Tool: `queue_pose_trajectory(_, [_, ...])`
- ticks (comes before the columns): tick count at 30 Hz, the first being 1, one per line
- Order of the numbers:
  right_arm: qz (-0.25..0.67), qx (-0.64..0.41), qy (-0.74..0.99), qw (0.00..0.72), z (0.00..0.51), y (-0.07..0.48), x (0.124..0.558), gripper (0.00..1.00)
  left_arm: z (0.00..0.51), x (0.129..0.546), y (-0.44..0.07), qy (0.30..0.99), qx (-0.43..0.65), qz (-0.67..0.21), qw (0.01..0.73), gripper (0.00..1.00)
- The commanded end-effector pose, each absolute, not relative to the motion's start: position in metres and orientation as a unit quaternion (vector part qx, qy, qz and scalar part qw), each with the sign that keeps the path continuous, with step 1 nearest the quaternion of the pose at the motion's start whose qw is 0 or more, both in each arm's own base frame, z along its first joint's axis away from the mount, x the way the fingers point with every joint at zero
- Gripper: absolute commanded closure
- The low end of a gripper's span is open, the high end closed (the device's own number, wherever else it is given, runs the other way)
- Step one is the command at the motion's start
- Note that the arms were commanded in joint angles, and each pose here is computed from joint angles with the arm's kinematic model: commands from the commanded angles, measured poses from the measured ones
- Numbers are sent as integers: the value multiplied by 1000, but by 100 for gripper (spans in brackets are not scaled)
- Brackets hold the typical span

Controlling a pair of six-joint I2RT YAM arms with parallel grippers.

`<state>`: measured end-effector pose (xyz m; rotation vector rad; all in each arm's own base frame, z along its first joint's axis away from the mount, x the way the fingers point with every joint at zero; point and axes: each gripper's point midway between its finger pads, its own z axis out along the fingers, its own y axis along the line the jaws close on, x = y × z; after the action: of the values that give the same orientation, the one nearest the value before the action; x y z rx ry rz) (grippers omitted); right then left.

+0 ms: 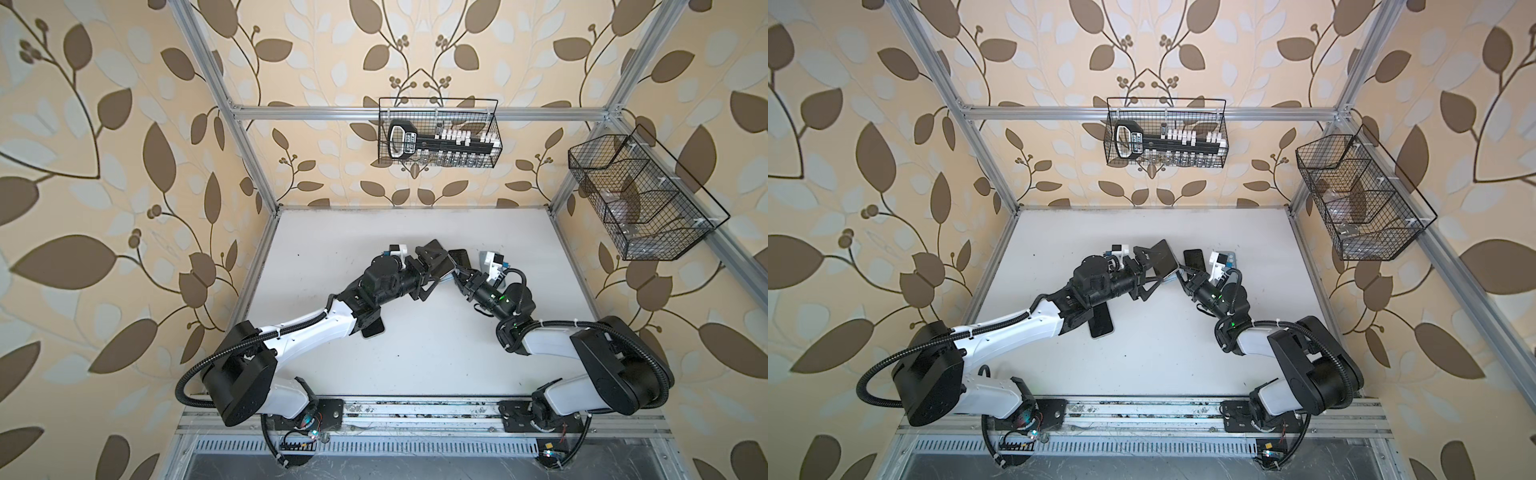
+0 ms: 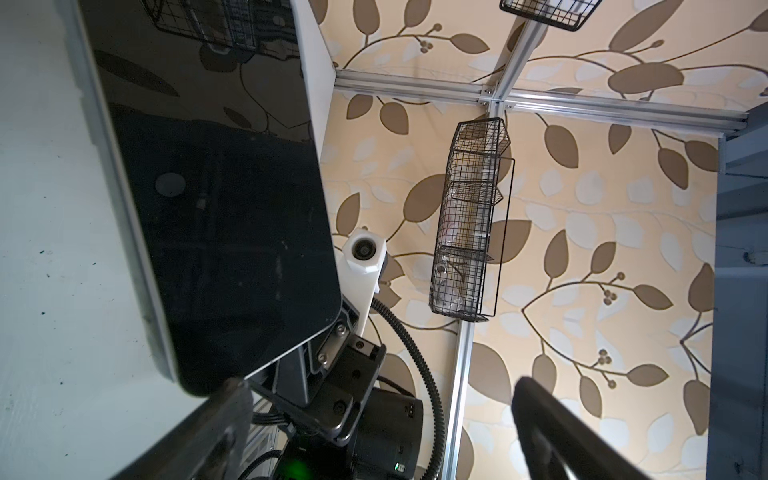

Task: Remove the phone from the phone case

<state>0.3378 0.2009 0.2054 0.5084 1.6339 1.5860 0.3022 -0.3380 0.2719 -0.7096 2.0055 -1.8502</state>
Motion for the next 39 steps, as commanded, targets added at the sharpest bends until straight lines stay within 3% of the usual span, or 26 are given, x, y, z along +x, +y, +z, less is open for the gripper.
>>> queue_pose_trajectory(1, [638,197,605,434,233,194,334,98,290,306,-338,678,-252,-668,178,1])
queue_pose_trajectory(21, [627,217,595,453,233,191,332,98,270,296,-354,689,-263,-658,152,1])
queue_pose_trajectory(39, [625,221,596,453,227,193,321,98,262,313,-339,674,-303,-646,192,1])
